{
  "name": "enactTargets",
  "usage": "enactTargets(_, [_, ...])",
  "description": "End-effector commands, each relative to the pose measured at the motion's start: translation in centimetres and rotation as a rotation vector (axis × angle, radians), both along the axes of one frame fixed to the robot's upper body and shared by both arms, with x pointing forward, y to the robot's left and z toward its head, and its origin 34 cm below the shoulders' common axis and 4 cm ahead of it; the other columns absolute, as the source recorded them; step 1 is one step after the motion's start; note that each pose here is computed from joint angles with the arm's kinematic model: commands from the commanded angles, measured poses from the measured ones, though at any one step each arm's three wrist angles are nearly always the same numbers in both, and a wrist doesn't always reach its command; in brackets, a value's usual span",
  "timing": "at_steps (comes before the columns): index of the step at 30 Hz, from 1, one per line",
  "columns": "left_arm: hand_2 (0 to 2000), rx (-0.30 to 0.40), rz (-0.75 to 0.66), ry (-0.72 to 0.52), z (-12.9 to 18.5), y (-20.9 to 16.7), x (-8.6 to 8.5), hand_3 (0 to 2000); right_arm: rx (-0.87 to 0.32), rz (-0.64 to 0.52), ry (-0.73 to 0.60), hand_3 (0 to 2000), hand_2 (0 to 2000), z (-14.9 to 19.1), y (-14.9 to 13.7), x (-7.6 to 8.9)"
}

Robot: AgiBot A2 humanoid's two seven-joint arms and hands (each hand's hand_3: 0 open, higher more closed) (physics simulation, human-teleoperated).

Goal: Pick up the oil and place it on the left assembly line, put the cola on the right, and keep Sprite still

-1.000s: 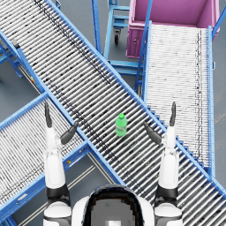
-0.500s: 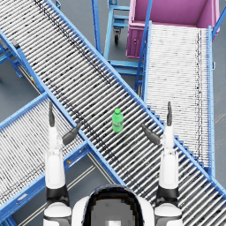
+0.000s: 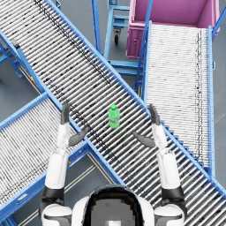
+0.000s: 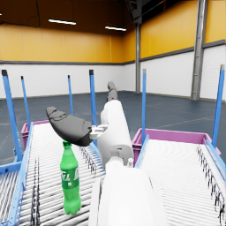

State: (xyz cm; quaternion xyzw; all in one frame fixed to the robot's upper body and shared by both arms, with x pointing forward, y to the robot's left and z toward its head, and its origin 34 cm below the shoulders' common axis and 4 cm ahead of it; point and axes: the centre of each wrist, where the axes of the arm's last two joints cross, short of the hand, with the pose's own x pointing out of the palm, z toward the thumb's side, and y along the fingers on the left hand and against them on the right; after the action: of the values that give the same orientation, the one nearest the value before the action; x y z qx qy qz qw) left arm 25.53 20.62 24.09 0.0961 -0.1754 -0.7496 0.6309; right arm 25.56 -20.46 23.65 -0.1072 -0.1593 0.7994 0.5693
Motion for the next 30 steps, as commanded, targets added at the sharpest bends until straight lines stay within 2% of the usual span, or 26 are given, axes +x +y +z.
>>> enactTargets(1, [0,-0.013,-0.017,0.022,-0.26,-0.13,-0.01,0,0.009,0.023,0.017,0,0,-0.17,0.09,-0.02])
enactTargets(2, [0,-0.037,-0.047,0.064,-0.77,-0.35,-0.04,0,0.025,0.065,0.049,0,0,-0.49,0.24,-0.06])
enactTargets(7, [0,-0.055,-0.069,0.096,-1.15,-0.51,-0.07,0,0.037,0.095,0.073,0,0,-0.74,0.36,-0.10])
enactTargets(30, [0,-0.059,-0.074,0.103,-1.23,-0.55,-0.08,0,0.040,0.102,0.078,0,0,-0.79,0.39,-0.11])
